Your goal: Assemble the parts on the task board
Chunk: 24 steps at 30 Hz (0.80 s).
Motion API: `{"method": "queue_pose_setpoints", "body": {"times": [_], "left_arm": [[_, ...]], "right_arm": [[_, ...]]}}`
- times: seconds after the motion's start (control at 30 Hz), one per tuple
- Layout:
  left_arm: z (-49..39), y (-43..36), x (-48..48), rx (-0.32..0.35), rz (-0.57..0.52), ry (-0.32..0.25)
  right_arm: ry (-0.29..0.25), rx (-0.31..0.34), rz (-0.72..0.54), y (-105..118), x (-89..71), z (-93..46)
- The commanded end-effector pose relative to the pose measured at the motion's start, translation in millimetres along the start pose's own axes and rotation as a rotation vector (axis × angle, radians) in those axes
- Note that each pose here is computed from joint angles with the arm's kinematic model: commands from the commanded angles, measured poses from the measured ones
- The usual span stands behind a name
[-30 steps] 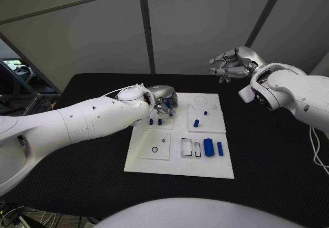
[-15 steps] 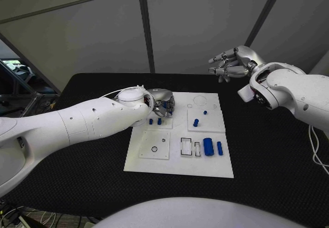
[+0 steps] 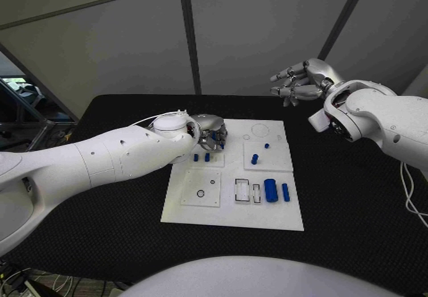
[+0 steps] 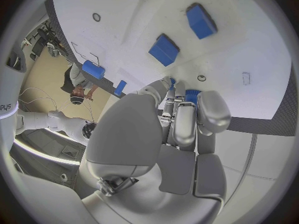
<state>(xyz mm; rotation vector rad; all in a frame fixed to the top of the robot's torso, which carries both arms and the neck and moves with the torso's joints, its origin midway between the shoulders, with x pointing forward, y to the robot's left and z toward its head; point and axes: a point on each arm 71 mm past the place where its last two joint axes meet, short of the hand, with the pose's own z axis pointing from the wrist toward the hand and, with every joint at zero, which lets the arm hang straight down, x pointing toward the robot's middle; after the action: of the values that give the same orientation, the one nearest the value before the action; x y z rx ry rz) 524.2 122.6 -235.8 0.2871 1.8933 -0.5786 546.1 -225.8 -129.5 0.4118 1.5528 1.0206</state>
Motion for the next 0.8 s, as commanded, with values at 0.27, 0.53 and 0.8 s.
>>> {"method": "queue_pose_setpoints", "body": {"times": [0.27, 0.53, 0.8], "left_arm": [[0.9, -1.0, 1.9, 0.014, 0.008, 0.013], [1.0, -1.9, 1.6, 0.023, 0.005, 0.0], [-3.4, -2.6, -1.8, 0.054, -0.029, -0.063]], "right_arm": [[0.007, -0.011, -0.001, 2.2, 0.6, 0.8], [0.007, -0.011, -0.001, 2.2, 0.6, 0.7], [0.007, -0.011, -0.001, 2.1, 0.2, 0.3]]}}
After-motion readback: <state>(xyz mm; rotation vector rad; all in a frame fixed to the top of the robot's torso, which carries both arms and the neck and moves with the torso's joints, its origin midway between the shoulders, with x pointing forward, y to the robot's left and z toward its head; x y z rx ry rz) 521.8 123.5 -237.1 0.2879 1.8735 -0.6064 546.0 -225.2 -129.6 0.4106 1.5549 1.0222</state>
